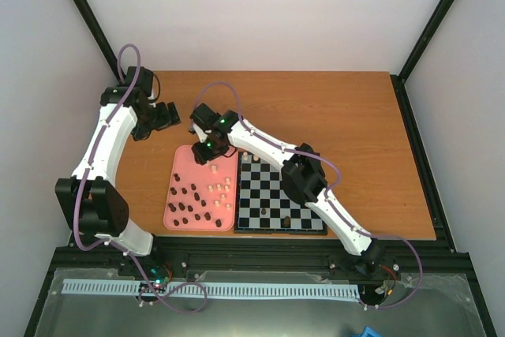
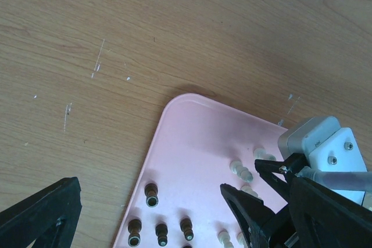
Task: Set up the chess pieces on the board
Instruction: Pick up the chess piece from the storage box.
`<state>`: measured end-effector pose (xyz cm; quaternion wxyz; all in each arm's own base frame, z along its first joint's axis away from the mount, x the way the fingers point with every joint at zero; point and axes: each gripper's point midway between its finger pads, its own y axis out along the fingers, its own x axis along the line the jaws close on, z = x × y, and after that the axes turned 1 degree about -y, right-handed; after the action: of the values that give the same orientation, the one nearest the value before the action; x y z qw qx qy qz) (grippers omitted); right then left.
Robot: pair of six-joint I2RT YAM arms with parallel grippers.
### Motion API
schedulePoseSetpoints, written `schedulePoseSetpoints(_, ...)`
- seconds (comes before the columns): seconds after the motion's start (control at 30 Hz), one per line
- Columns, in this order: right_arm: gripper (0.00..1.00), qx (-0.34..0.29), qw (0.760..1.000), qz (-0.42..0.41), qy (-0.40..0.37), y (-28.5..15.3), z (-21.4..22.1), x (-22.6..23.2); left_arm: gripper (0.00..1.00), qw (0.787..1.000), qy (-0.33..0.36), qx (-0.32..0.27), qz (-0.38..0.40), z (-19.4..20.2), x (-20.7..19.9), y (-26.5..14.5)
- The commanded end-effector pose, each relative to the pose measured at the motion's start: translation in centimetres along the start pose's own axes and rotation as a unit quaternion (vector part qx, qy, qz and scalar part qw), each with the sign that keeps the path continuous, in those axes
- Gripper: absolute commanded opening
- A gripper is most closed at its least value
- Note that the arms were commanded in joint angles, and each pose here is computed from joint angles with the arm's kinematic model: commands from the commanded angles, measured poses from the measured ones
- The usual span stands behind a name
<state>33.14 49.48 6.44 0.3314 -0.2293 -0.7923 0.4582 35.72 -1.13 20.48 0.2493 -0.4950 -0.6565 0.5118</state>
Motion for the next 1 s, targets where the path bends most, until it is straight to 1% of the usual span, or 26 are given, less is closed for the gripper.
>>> schedulePoseSetpoints(0.0, 0.53, -0.001, 1.0, 0.006, -0.001, 0.0, -0.2, 0.1, 1.0, 1.0, -0.007, -0.012, 0.015, -0.5, -0.3, -0.5)
schedulePoseSetpoints(0.07, 0.51, -0.002, 1.0, 0.01, 0.0, -0.1, -0.2, 0.0, 1.0, 1.0, -0.007, -0.01, 0.015, -0.4, -0.3, -0.4)
schedulePoseSetpoints(0.13, 0.47, -0.002, 1.0, 0.014, -0.001, -0.1, -0.2, -0.1, 1.0, 1.0, -0.005, -0.01, 0.016, -0.3, -0.3, -0.4)
schedulePoseSetpoints(0.3, 0.41, 0.012, 1.0, 0.019, 0.003, 0.5, 0.6, -0.5, 1.0, 1.0, -0.006, -0.01, 0.015, -0.1, -0.2, -0.5)
schedulePoseSetpoints(0.77, 0.36, 0.012, 0.999, 0.03, 0.001, 0.8, 0.6, -0.9, 1.0, 1.0, -0.003, -0.014, 0.015, -0.1, -0.1, -0.6)
schedulePoseSetpoints(0.97, 0.31, 0.011, 0.999, 0.03, 0.001, 1.0, 0.6, -1.0, 1.0, 1.0, -0.002, -0.013, 0.017, -0.1, -0.2, -0.6)
